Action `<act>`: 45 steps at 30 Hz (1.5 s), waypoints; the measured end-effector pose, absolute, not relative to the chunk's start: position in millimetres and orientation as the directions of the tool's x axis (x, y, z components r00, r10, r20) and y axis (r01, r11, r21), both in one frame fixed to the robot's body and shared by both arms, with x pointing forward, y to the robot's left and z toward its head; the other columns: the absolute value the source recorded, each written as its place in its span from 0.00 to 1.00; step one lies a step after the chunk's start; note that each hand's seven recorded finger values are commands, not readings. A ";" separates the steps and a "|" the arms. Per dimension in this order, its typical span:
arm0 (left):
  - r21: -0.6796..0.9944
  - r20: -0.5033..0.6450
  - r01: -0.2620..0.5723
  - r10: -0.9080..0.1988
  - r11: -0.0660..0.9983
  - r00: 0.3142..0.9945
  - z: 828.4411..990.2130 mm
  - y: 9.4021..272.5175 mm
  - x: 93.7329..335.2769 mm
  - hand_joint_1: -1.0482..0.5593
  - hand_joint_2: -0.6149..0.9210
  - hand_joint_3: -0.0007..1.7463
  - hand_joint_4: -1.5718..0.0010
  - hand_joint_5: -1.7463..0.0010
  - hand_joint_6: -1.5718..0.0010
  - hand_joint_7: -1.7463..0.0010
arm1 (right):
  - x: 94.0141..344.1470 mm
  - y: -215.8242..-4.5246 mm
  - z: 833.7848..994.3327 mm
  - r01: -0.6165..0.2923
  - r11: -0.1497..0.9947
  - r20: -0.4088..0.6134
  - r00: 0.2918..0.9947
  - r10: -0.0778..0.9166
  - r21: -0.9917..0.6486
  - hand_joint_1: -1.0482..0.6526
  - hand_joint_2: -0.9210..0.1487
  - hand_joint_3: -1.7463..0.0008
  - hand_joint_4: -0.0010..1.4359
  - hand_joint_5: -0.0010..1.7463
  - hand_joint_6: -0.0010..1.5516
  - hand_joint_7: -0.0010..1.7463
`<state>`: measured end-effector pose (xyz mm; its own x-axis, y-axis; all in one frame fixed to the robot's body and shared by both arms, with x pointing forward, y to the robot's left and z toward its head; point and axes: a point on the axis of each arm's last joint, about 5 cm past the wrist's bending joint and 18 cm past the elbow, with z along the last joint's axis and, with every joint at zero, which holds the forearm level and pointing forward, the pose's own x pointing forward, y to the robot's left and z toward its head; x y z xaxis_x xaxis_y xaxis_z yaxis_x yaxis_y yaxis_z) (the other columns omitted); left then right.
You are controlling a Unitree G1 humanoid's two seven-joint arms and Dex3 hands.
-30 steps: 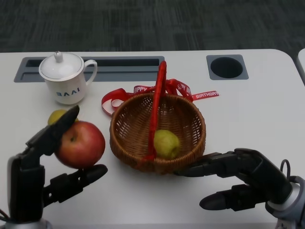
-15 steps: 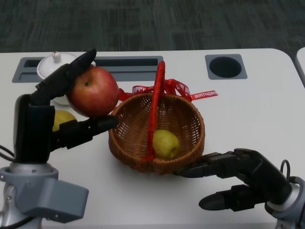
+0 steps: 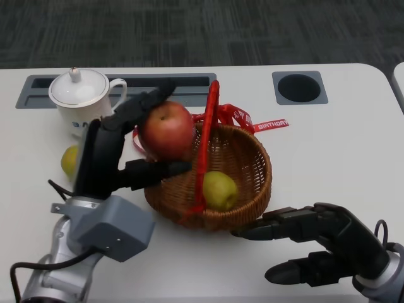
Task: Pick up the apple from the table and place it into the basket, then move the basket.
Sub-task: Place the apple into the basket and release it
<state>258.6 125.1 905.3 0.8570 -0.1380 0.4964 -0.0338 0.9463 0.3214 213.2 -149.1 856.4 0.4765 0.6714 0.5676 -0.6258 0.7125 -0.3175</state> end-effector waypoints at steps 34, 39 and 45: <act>0.460 0.499 0.020 -0.277 0.888 0.822 928.2 145.0 243.0 0.29 0.93 0.00 0.82 0.97 0.74 0.98 | 251.4 -166.8 913.1 -0.476 0.738 0.698 0.305 0.648 -0.477 0.40 0.02 1.00 0.61 0.01 0.52 0.01; 0.428 0.516 -0.011 -0.234 0.903 0.824 928.5 162.9 224.7 0.34 0.93 0.00 0.70 0.96 0.67 0.98 | 263.7 -167.1 924.3 -0.466 0.708 0.675 0.273 0.685 -0.531 0.39 0.03 1.00 0.61 0.00 0.53 0.01; 0.440 0.506 -0.024 -0.225 0.898 0.833 931.5 186.8 200.4 0.37 0.92 0.00 0.60 0.97 0.61 0.98 | 280.6 -160.7 931.4 -0.497 0.607 0.561 0.259 0.786 -0.621 0.35 0.08 1.00 0.58 0.00 0.51 0.00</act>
<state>200.4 186.8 931.5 0.8328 -0.2250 0.5057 -0.0245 0.8978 0.4397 280.6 -160.7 931.4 0.2590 0.7860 0.5614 -0.4965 0.6069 -0.6206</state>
